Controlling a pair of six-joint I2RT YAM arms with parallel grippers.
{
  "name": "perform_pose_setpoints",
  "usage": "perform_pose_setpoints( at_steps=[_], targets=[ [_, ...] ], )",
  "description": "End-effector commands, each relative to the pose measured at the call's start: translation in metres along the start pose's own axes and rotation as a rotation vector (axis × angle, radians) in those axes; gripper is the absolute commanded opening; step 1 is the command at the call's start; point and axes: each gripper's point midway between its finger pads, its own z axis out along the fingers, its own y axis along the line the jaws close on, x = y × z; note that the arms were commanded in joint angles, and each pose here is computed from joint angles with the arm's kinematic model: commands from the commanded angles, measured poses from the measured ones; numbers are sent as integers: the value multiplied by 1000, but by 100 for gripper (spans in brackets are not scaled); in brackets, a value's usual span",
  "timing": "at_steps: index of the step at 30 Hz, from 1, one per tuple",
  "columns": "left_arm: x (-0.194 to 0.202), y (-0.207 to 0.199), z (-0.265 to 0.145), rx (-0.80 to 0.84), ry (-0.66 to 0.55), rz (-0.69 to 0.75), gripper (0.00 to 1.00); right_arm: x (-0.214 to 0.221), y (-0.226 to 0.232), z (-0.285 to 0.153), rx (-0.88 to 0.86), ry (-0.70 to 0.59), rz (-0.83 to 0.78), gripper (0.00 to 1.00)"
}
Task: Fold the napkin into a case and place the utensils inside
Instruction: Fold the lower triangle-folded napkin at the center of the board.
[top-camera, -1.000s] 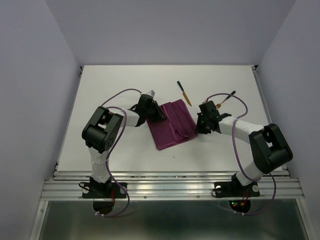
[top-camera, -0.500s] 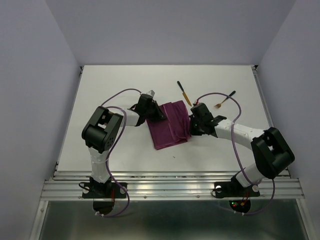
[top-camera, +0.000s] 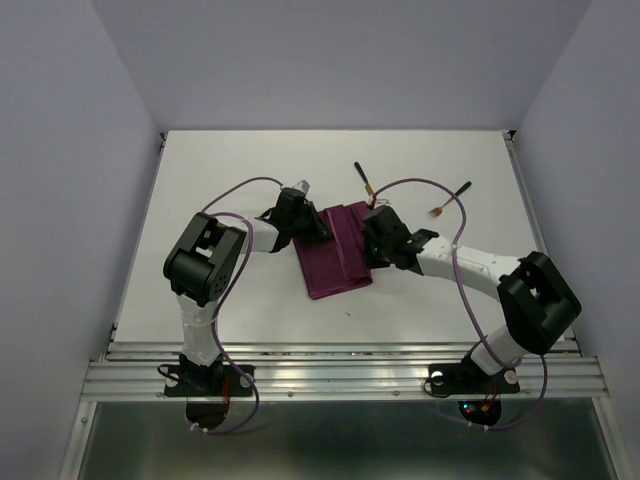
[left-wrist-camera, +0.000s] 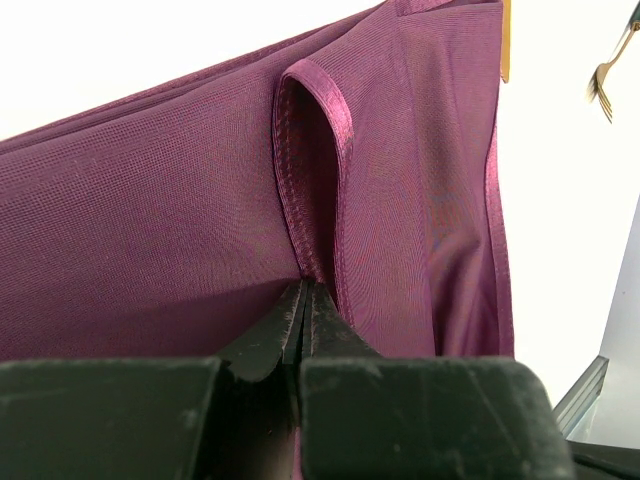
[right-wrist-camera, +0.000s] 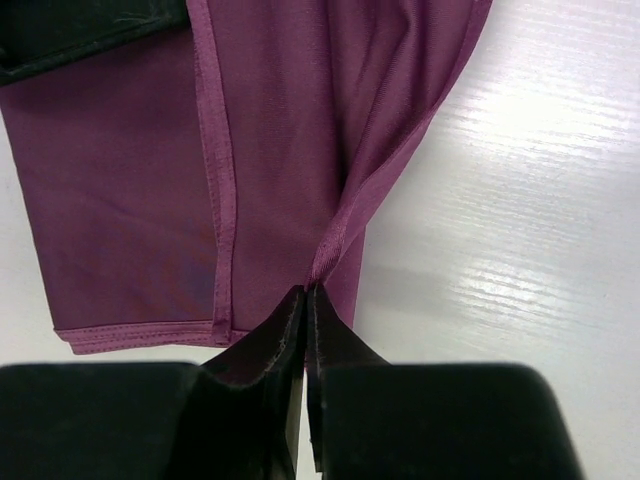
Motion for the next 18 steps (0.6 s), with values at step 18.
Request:
perform_pose_setpoints(
  at_steps=[18],
  targets=[
    [25, 46, 2, -155, 92, 3, 6, 9, 39, 18, -81, 50, -206, 9]
  ],
)
